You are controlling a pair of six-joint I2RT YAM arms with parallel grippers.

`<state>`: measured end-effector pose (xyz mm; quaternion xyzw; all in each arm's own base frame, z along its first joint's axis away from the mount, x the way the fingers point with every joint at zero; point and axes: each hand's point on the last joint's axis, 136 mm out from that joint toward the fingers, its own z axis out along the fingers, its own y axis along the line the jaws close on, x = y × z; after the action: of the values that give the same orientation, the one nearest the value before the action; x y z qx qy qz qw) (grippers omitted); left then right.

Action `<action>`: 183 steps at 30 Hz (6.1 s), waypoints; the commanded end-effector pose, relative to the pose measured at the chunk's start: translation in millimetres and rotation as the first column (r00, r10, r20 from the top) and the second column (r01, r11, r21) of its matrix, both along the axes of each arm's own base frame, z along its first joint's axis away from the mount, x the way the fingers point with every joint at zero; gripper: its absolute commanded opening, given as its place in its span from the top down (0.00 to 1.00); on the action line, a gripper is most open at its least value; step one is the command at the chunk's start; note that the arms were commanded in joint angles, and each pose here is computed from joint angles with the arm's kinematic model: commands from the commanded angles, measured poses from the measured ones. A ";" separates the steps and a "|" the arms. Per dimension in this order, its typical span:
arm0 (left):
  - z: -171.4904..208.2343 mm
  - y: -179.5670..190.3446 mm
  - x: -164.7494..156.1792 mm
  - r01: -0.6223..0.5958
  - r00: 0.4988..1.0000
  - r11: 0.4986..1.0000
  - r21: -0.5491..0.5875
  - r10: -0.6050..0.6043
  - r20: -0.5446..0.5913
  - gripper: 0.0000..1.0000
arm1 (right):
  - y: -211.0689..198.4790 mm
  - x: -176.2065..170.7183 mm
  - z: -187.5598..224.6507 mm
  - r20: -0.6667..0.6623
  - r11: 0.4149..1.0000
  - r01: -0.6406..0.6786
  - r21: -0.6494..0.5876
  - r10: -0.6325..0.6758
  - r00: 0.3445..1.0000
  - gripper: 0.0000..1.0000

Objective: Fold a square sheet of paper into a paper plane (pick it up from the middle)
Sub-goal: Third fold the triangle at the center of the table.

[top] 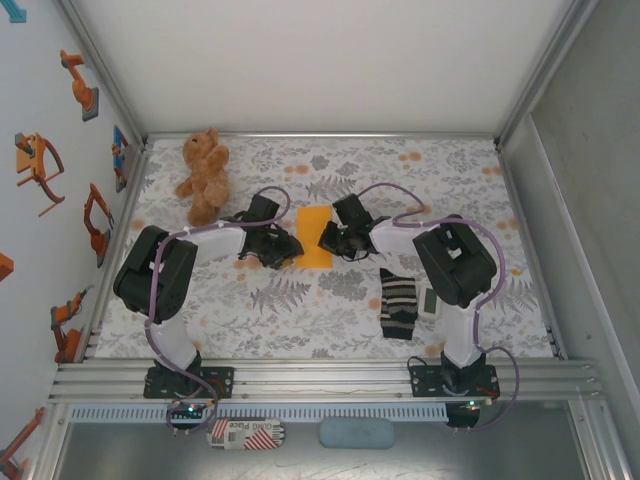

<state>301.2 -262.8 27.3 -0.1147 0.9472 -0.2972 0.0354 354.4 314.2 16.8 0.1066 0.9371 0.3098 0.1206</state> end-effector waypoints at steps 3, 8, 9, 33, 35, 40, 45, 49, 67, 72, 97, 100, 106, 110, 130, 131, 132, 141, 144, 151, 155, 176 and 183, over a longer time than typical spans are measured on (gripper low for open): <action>16.7 -20.7 10.8 -0.004 1.000 0.984 -0.179 0.004 -0.003 0.67 | -23.9 -19.3 -31.3 -0.095 0.995 0.027 -0.100 -0.037 0.995 0.92; 10.5 -11.6 16.7 -0.027 0.999 0.982 -0.185 0.024 -0.023 0.67 | -23.9 -19.5 -31.1 -0.095 0.995 0.026 -0.100 -0.036 0.995 0.92; 7.9 -7.4 16.1 -0.032 0.999 0.985 -0.172 0.027 -0.031 0.67 | -23.7 -19.5 -30.6 -0.094 0.995 0.027 -0.100 -0.037 0.995 0.92; -2.2 -8.2 6.8 0.056 0.997 0.991 -0.125 -0.061 -0.038 0.67 | -23.9 -20.5 -32.4 -0.106 0.995 0.034 -0.089 -0.043 0.993 0.93; 1.6 -11.1 8.8 0.065 0.997 0.988 -0.143 -0.070 -0.029 0.68 | -24.2 -20.0 -32.6 -0.108 0.995 0.037 -0.087 -0.046 0.993 0.93; 3.7 -17.3 12.5 0.061 0.997 0.980 -0.191 -0.068 -0.026 0.69 | -25.5 -20.9 -34.0 -0.114 0.996 0.043 -0.082 -0.053 0.992 0.93; 7.8 -14.1 25.2 0.024 1.000 0.969 -0.246 -0.028 -0.014 0.70 | -27.1 -21.1 -33.2 -0.111 0.995 0.045 -0.084 -0.055 0.992 0.93; 9.0 -15.6 35.6 0.023 1.000 0.962 -0.271 -0.026 -0.006 0.69 | -28.4 -21.2 -32.9 -0.110 0.995 0.048 -0.087 -0.058 0.992 0.93; -5.7 -12.6 43.5 -0.001 0.999 0.968 -0.250 -0.011 -0.050 0.87 | -22.2 -11.2 -12.6 -0.043 0.998 0.031 -0.052 -0.033 0.999 0.89; -3.7 -10.0 43.4 -0.011 0.998 0.971 -0.240 -0.002 -0.055 0.95 | -18.1 7.3 29.5 0.109 0.998 -0.020 -0.051 0.026 0.994 0.79; 24.4 -10.3 53.5 -0.088 0.994 0.966 -0.244 0.070 -0.083 1.00 | -4.1 -21.7 93.9 0.598 0.785 -0.287 -0.549 0.609 0.521 0.35; 25.1 -10.7 54.1 -0.095 0.993 0.965 -0.244 0.075 -0.089 1.00 | 10.7 -33.8 82.0 0.580 0.724 -0.366 -0.585 0.689 0.435 0.37; 26.9 -11.1 53.5 -0.095 0.993 0.966 -0.239 0.074 -0.097 1.00 | 22.0 -44.1 64.0 0.574 0.665 -0.386 -0.640 0.747 0.336 0.38; 27.2 -11.1 53.0 -0.095 0.992 0.967 -0.237 0.073 -0.101 1.00 | 27.6 -50.3 50.4 0.542 0.615 -0.409 -0.674 0.788 0.292 0.38; 19.8 -8.2 50.5 -0.098 0.991 0.970 -0.221 0.075 -0.110 0.98 | 31.0 -33.7 46.8 0.516 0.569 -0.339 -0.749 0.822 0.240 0.61; 19.8 -8.9 50.2 -0.097 0.991 0.970 -0.222 0.073 -0.111 0.98 | 32.4 -34.5 47.7 0.518 0.570 -0.347 -0.745 0.822 0.237 0.63; 19.3 -8.7 50.2 -0.096 0.991 0.971 -0.220 0.073 -0.111 0.98 | 33.9 -36.2 46.8 0.517 0.568 -0.358 -0.741 0.823 0.237 0.63; 18.4 -8.8 49.7 -0.097 0.991 0.971 -0.220 0.073 -0.113 0.98 | 47.0 -39.9 50.0 0.543 0.591 -0.403 -0.698 0.805 0.239 0.73; 19.4 -9.2 49.5 -0.097 0.991 0.970 -0.221 0.073 -0.113 0.98 | 48.0 -40.9 47.2 0.538 0.588 -0.415 -0.694 0.807 0.243 0.82; 32.7 8.2 57.7 -0.128 0.991 0.972 -0.195 0.117 -0.068 0.85 | 47.9 -52.1 42.0 0.524 0.578 -0.472 -0.666 0.812 0.255 1.00; 55.0 24.4 70.5 -0.128 0.990 0.975 -0.181 0.135 0.030 0.69 | 49.9 -60.6 43.3 0.539 0.592 -0.507 -0.627 0.799 0.266 1.00; 0.0 -15.7 79.2 0.074 0.997 0.997 -0.012 -0.074 0.009 0.86 | 54.8 -78.1 51.3 0.633 0.743 -0.556 -0.373 0.642 0.433 1.00; -20.0 -6.5 71.4 0.110 0.993 0.991 0.070 -0.108 -0.042 0.89 | 51.7 -72.9 59.8 0.636 0.747 -0.554 -0.369 0.637 0.436 1.00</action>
<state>377.7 -273.4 16.0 -0.0864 0.9531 -0.2896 0.0180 277.9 364.1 59.2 -0.3764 0.8058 0.2845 0.3578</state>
